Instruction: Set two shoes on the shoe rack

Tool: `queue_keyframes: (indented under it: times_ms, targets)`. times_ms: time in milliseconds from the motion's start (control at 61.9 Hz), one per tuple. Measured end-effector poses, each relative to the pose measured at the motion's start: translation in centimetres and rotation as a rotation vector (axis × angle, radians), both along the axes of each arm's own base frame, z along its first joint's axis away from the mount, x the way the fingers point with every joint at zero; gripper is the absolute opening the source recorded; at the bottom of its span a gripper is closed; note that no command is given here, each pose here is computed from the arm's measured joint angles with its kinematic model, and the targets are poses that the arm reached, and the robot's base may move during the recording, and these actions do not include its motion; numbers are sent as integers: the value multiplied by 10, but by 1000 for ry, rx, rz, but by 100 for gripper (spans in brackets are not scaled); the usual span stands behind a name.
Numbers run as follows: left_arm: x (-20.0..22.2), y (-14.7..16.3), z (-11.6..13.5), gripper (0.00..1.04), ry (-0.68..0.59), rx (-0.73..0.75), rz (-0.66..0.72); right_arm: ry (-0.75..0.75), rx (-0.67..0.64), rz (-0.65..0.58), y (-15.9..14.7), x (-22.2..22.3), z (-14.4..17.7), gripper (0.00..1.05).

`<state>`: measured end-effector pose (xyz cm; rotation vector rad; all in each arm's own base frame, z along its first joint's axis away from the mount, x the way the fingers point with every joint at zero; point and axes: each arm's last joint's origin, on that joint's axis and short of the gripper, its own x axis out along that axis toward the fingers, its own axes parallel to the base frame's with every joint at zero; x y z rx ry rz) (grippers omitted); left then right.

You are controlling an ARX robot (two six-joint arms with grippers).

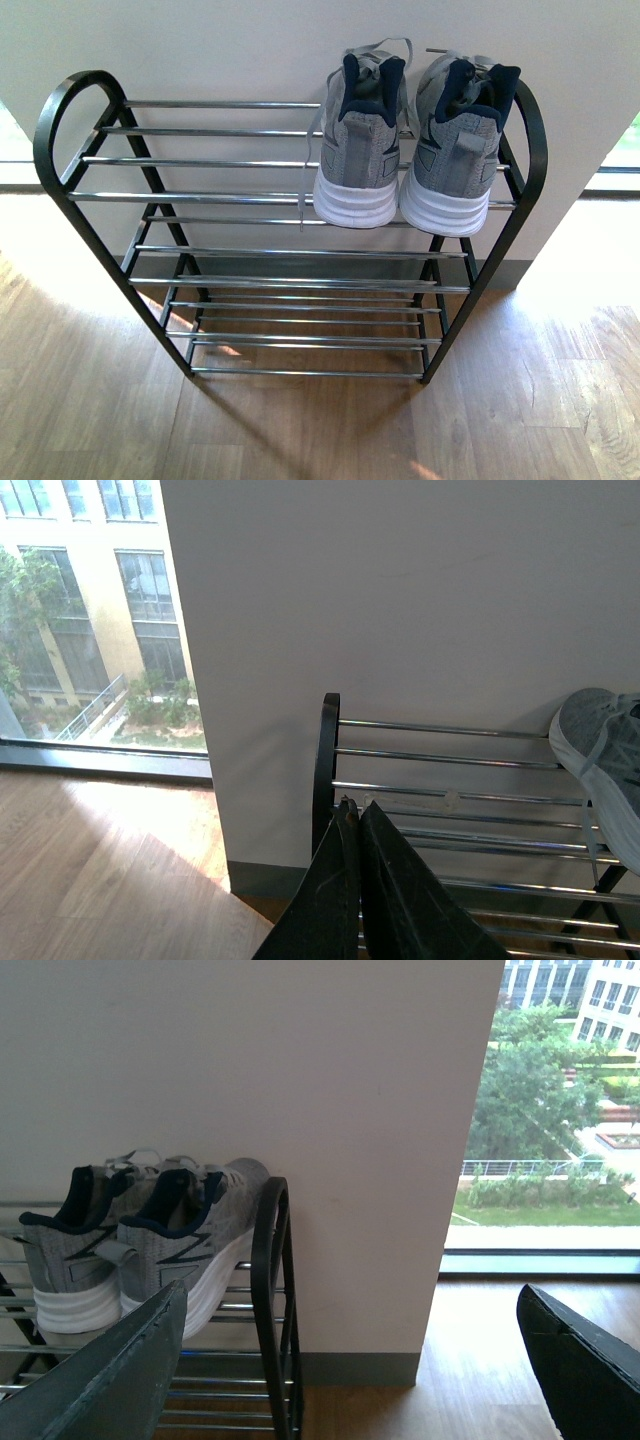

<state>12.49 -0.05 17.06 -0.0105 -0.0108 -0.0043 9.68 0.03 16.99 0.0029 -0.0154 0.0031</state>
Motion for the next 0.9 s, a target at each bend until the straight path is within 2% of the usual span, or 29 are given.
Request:
queue_keyframes:
  times_ms: [905]
  targets:
    - [-27, 0, -3, 1, 10, 0, 0, 0, 0, 0, 0, 0, 0, 96]
